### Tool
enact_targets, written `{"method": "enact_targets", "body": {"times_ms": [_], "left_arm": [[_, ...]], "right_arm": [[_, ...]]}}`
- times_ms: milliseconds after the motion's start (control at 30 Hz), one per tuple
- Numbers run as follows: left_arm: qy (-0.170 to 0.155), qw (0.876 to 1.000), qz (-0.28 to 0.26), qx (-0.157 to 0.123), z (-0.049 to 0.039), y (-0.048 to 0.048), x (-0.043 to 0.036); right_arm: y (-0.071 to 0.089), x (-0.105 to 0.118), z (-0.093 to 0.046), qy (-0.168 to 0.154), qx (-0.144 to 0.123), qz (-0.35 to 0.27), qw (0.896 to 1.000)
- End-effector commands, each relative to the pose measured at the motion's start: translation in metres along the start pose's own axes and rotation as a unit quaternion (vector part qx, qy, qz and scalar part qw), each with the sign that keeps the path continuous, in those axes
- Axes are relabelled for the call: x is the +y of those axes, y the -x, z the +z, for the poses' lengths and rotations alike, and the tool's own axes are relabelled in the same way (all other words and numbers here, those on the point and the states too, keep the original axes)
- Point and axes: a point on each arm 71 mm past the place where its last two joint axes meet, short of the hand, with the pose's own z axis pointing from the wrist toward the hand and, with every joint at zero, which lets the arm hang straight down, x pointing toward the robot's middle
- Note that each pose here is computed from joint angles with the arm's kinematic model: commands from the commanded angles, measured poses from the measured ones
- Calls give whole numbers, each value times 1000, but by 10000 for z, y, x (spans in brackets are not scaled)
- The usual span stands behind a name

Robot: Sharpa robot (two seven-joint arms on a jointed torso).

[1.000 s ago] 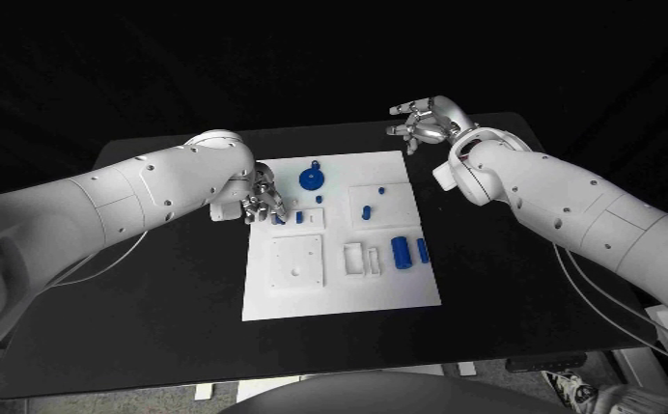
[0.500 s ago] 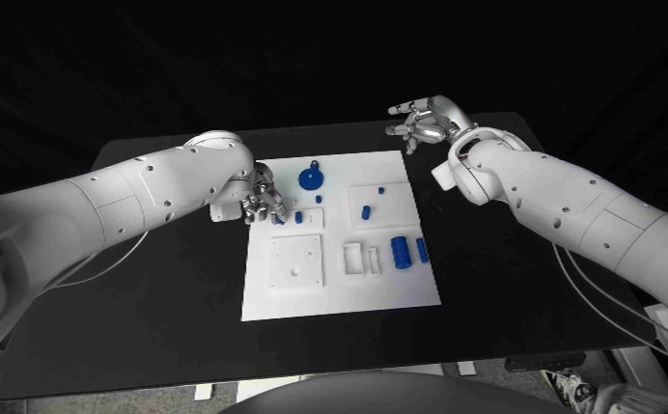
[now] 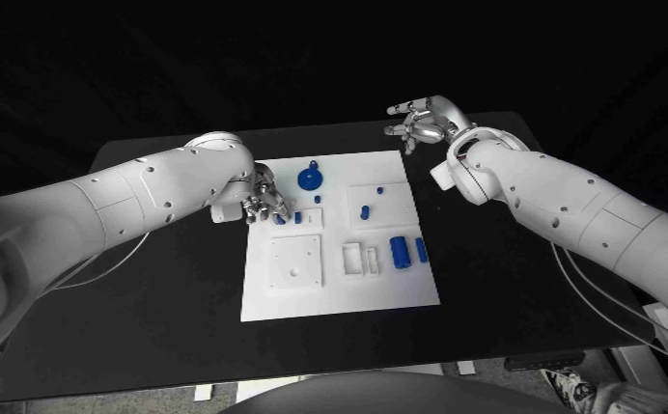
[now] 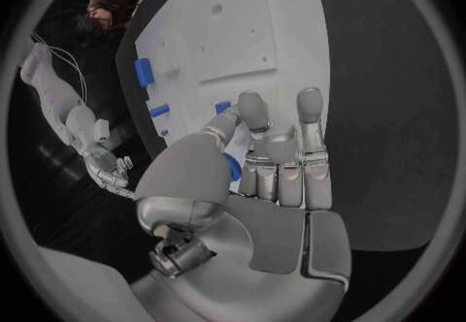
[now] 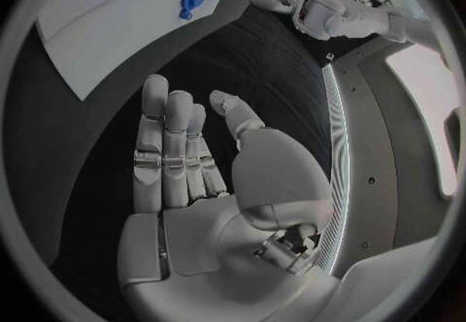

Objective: Assemble the parts on the task board

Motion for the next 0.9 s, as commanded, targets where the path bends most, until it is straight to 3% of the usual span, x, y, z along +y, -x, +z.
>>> {"method": "enact_targets", "body": {"times_ms": [33,533,900], "left_arm": [[-19,1000,-7,5,21,-63,-71],[-16,1000,-9,2,24,-52,-55],[-4,1000,-13,-9,21,-18,27]], "right_arm": [[-12,9,1,4,5,0,1000],[-14,7,1,4,5,0,1000],[-8,3,-1,4,5,-1,1000]]}}
